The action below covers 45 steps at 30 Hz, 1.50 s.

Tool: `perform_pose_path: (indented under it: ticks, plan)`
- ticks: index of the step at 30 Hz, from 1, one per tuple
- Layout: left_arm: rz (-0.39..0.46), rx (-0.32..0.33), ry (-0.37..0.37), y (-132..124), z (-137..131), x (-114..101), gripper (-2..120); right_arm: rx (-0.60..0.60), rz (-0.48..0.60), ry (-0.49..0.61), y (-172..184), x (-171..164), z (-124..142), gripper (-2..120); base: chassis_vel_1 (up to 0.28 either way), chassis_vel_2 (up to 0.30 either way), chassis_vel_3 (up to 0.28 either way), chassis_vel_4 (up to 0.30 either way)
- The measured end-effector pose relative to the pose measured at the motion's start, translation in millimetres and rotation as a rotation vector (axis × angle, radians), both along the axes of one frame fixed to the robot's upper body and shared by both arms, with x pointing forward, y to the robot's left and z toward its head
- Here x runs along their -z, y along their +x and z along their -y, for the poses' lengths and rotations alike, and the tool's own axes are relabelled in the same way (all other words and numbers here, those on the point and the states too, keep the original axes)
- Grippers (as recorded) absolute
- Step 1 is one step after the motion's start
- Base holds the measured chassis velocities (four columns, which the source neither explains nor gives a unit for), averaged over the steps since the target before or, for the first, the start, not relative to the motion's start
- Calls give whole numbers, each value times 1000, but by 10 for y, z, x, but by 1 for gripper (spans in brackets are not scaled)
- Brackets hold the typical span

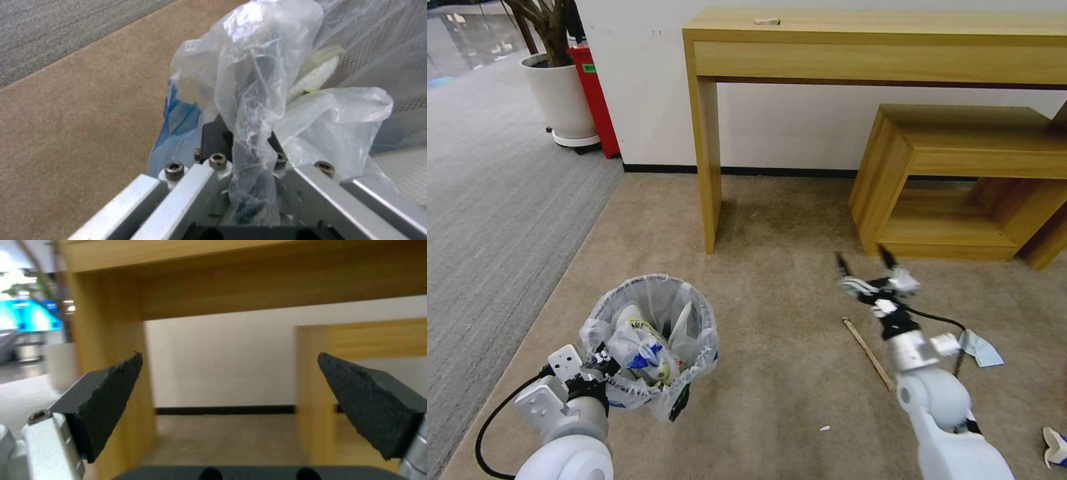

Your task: Pick up the trash bin and place the garbage on the floor into it.

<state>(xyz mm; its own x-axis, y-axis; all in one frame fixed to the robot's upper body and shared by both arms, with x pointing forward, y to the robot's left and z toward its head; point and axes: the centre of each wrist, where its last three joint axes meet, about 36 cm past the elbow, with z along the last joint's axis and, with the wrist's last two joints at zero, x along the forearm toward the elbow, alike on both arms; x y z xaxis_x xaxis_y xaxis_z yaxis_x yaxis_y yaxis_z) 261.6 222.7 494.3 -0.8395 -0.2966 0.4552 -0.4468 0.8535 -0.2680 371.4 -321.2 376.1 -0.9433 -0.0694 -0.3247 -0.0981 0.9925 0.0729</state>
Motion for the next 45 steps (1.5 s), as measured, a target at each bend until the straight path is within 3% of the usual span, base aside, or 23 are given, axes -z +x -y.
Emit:
perform_pose_path:
  ticks: [8,22,26,29,33,35,36,45]
  plan:
    - [4,-7,12,-33,-36,-15,0,83,-8,-10,-211,74,207,100,0,0,0,0]
    - [12,-6,12,-124,-28,-100,0,59,-101,-46,-253,-22,166,100,0,0,0,0]
    - [13,-8,11,-142,-17,-110,0,3,-253,-54,-176,7,56,100,0,0,0,0]
    - [12,-8,12,-145,-16,-108,0,-7,-303,-58,-141,21,34,100,0,0,0,0]
    - [10,-13,19,-162,-21,-109,0,-87,-583,-105,16,93,-106,100,0,0,0,0]
    - [10,-14,20,-162,-23,-108,0,-100,-624,-119,37,97,-125,100,0,0,0,0]
    - [10,-15,21,-163,-27,-108,0,-130,-715,-159,95,102,-157,100,0,0,0,0]
    - [3,-14,19,-155,-25,-81,0,-184,-952,-270,460,262,-225,100,0,0,0,0]
